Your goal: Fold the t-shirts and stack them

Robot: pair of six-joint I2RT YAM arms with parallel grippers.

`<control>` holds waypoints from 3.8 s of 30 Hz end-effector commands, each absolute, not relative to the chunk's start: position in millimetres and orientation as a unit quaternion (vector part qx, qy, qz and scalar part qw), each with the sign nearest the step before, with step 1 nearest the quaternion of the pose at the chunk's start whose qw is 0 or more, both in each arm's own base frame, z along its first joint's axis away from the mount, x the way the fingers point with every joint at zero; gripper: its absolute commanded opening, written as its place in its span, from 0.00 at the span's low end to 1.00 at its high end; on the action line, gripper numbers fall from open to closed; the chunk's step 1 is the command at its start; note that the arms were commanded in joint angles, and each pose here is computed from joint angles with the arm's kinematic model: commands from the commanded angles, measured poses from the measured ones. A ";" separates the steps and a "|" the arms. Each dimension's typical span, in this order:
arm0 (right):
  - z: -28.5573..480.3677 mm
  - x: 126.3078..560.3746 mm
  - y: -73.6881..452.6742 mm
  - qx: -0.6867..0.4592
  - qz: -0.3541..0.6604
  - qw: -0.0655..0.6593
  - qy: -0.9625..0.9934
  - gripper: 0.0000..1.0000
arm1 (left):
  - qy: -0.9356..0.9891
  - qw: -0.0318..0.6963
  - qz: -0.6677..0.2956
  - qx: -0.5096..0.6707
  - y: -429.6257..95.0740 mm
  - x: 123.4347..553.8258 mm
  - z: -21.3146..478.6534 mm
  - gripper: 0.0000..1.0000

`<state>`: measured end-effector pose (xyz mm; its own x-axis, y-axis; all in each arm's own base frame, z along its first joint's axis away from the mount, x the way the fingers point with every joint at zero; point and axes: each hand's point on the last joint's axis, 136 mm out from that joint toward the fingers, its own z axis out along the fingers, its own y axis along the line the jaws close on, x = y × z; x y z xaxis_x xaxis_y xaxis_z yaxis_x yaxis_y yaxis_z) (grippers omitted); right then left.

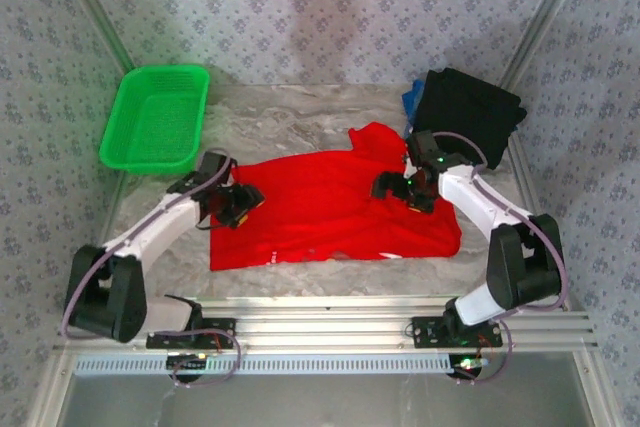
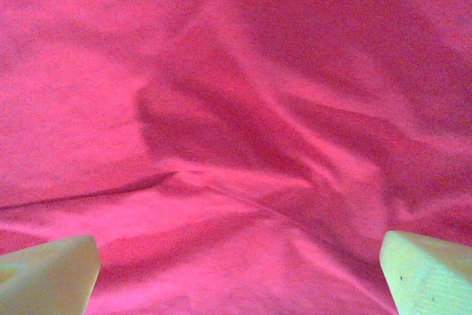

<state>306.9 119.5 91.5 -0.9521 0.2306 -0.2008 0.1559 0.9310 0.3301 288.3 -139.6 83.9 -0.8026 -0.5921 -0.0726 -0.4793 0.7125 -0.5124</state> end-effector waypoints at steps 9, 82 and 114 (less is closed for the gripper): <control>40.3 280.1 64.9 0.212 0.064 0.060 0.973 1.00 | 0.920 0.073 -0.140 -0.359 -90.3 272.1 6.6 0.51; 28.6 552.1 140.7 -0.051 0.164 0.143 0.975 0.30 | 0.909 0.211 -0.231 -0.275 -9.8 341.6 151.6 0.82; 45.7 436.0 181.0 -0.127 0.087 0.172 0.973 0.30 | 0.907 0.174 -0.240 -0.299 -11.7 311.2 113.5 0.81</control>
<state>441.7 177.8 38.6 -0.9062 -0.2244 -0.3583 -0.2830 0.9516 0.1197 313.2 -8.8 110.6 -0.7593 -0.6291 -0.1667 -0.4743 0.7102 -0.5202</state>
